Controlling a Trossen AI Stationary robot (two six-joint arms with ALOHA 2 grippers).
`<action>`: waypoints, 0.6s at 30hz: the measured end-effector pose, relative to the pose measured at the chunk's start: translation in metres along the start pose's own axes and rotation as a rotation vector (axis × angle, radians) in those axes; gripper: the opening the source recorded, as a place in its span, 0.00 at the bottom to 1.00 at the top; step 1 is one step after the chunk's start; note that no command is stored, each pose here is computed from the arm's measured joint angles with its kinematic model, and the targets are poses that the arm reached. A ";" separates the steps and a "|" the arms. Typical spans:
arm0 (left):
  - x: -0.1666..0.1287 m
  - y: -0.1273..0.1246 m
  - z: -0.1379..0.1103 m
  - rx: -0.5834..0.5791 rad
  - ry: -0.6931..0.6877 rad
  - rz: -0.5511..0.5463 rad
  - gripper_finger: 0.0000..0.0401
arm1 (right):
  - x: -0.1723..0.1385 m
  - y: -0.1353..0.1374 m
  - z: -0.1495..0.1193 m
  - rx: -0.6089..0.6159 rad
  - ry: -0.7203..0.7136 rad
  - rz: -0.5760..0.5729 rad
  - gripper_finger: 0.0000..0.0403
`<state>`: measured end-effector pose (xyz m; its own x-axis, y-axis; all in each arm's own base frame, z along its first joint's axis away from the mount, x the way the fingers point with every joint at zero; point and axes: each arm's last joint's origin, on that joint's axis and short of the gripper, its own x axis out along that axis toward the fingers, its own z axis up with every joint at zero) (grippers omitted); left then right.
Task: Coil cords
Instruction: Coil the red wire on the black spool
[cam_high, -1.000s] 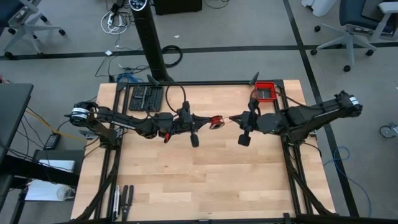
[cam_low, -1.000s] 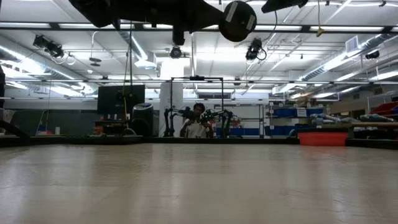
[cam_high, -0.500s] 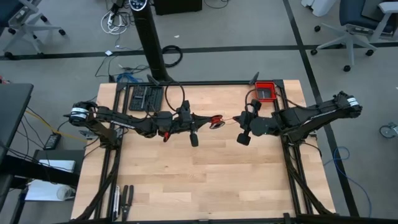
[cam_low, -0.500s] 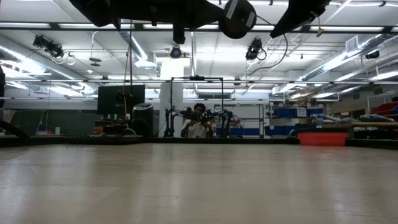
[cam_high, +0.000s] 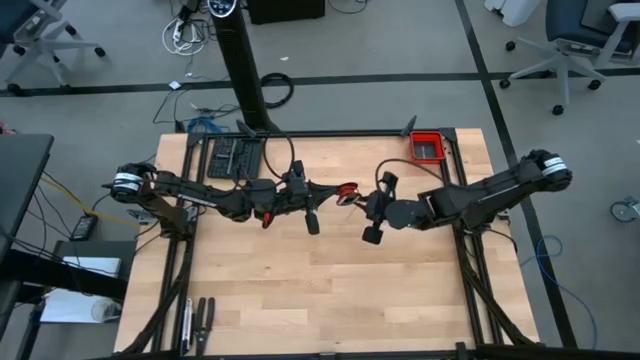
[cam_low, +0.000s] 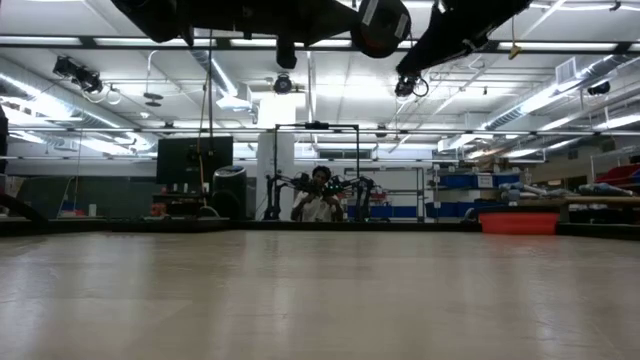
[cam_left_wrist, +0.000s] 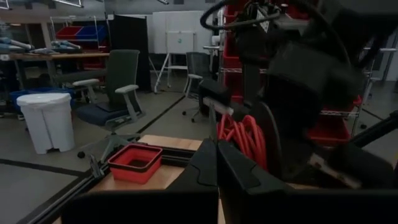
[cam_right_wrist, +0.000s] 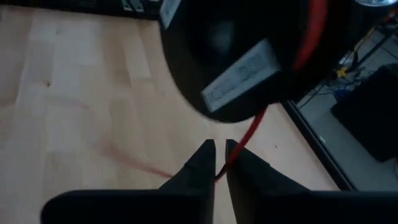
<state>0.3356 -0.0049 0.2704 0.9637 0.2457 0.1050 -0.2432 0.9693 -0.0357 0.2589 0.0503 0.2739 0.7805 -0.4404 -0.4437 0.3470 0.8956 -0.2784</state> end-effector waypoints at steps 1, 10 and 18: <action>0.000 0.000 0.000 0.000 0.000 0.000 0.00 | 0.003 0.001 -0.001 -0.002 0.000 -0.001 0.11; 0.000 0.000 -0.001 0.002 0.008 0.001 0.00 | 0.003 0.004 -0.008 -0.003 0.055 -0.009 0.17; 0.000 0.000 -0.001 0.003 0.011 0.001 0.00 | -0.007 0.011 -0.020 0.047 0.110 -0.005 0.17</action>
<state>0.3358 -0.0049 0.2693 0.9645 0.2467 0.0944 -0.2447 0.9691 -0.0327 0.2471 0.0622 0.2568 0.7174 -0.4472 -0.5342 0.3772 0.8940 -0.2419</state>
